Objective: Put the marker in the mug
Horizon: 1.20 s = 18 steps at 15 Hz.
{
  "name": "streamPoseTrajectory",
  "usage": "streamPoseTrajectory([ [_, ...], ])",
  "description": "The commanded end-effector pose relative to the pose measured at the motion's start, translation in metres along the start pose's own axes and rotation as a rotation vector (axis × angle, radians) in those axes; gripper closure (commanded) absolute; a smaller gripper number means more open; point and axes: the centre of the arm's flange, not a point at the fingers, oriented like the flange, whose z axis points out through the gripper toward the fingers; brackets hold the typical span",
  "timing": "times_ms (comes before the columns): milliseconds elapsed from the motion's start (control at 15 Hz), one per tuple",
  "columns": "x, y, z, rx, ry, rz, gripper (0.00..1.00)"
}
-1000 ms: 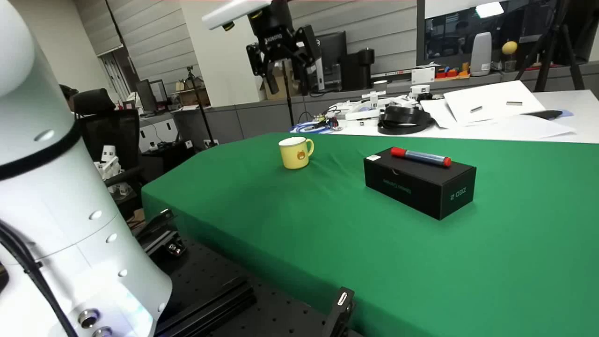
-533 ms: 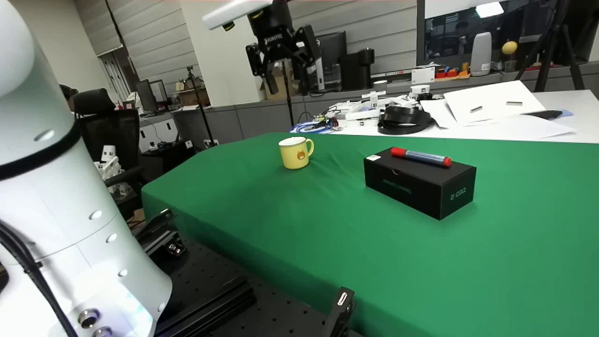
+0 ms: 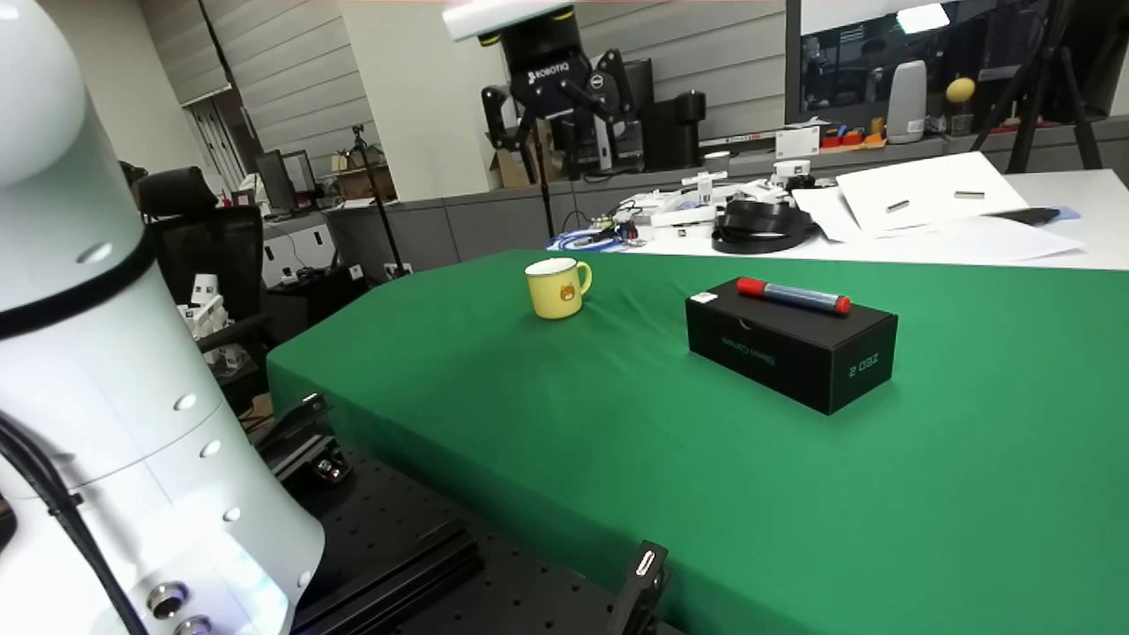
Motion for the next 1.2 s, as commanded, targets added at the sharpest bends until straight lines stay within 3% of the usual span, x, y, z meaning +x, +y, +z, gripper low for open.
streamPoseTrajectory([
  [0, 0.021, 0.041, 0.022, 0.018, -0.019, -0.206, 0.00],
  [533, 0.054, 0.102, 0.064, 0.027, -0.104, -0.666, 0.00],
  [800, 0.064, 0.143, 0.077, 0.030, -0.125, -0.725, 0.00],
  [1000, 0.066, 0.167, 0.085, 0.040, -0.157, -0.680, 0.00],
  [1067, 0.053, 0.141, 0.082, 0.024, -0.138, -0.706, 0.00],
  [1133, 0.053, 0.149, 0.085, 0.031, -0.146, -0.699, 0.00],
])
